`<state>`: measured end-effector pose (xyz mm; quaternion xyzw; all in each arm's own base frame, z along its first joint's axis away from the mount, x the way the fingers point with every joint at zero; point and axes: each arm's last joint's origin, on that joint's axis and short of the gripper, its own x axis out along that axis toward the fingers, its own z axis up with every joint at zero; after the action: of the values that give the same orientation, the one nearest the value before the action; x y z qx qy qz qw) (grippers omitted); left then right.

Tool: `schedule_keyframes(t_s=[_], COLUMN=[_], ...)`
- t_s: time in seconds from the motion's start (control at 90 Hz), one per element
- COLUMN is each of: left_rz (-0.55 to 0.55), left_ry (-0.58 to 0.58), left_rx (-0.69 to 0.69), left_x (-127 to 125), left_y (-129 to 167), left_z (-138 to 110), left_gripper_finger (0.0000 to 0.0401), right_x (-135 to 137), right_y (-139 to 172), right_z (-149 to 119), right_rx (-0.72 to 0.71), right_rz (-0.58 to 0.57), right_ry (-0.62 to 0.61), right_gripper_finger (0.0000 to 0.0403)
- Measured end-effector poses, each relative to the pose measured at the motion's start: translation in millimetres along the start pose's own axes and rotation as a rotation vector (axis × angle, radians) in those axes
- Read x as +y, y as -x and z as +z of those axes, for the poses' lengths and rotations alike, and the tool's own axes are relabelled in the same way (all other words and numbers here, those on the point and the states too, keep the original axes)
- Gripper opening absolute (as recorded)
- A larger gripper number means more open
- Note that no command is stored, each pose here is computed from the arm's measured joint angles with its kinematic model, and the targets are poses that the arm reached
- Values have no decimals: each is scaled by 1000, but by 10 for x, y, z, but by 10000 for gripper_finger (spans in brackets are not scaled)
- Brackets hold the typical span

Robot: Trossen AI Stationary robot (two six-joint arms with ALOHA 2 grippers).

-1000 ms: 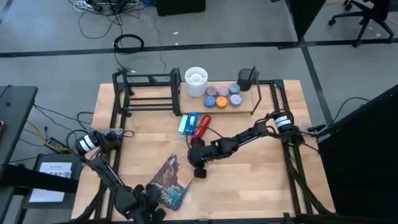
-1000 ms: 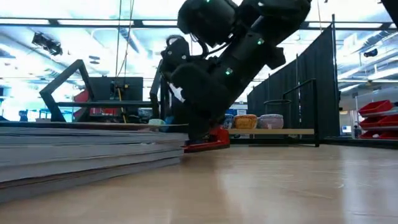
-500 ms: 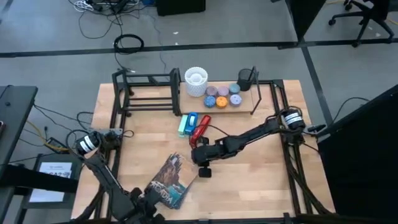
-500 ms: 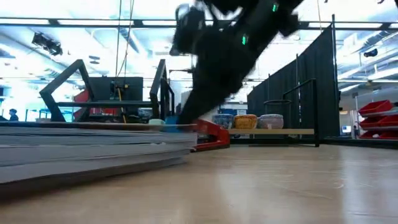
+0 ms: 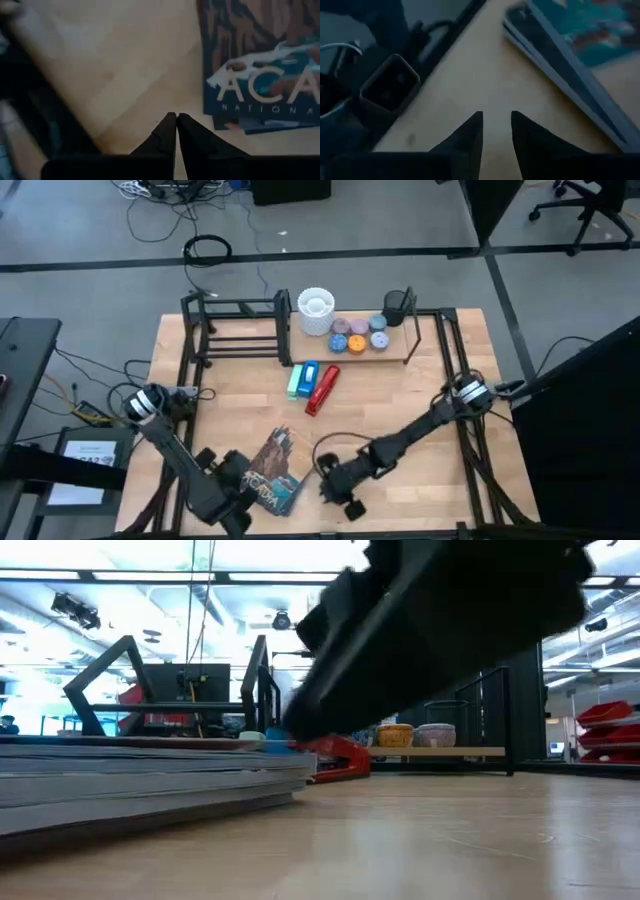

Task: Stock shelves
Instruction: Adjust all the stacked books

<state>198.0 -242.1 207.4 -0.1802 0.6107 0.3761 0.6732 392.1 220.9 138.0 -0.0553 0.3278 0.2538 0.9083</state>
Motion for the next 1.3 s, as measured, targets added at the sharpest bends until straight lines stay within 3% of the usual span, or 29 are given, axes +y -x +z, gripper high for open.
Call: schedule_keyframes(t_s=[0.222,0.311,0.467,0.622,0.767,1.044,1.133,1.3], left_rz=[118,103,-27,-200,-285,-300,-254,-209], left_ry=[-36,-52,-99,-151,-167,-172,-161,-138], left_rx=[52,60,78,99,102,123,136,118], left_x=[241,311,334,226,149,129,162,183], left_y=[-329,-404,-523,-610,-596,-510,-456,-247], left_z=[10,12,-3,-43,-57,-115,-136,-163], left_gripper_finger=[0,0,0,0,0,0,0,0], right_x=[-34,-41,-69,-161,-259,-311,-282,-105], right_y=[-408,-535,-655,-660,-656,-665,-647,-370], right_z=[49,48,98,108,119,141,155,392], right_rx=[-1,10,16,14,0,-44,-39,-36], right_rz=[-5,-7,-44,-65,-81,-108,-104,-51], right_ry=[-17,-21,-45,-56,-67,-63,-71,-83], right_gripper_finger=[73,73,73,73,73,72,72,72])
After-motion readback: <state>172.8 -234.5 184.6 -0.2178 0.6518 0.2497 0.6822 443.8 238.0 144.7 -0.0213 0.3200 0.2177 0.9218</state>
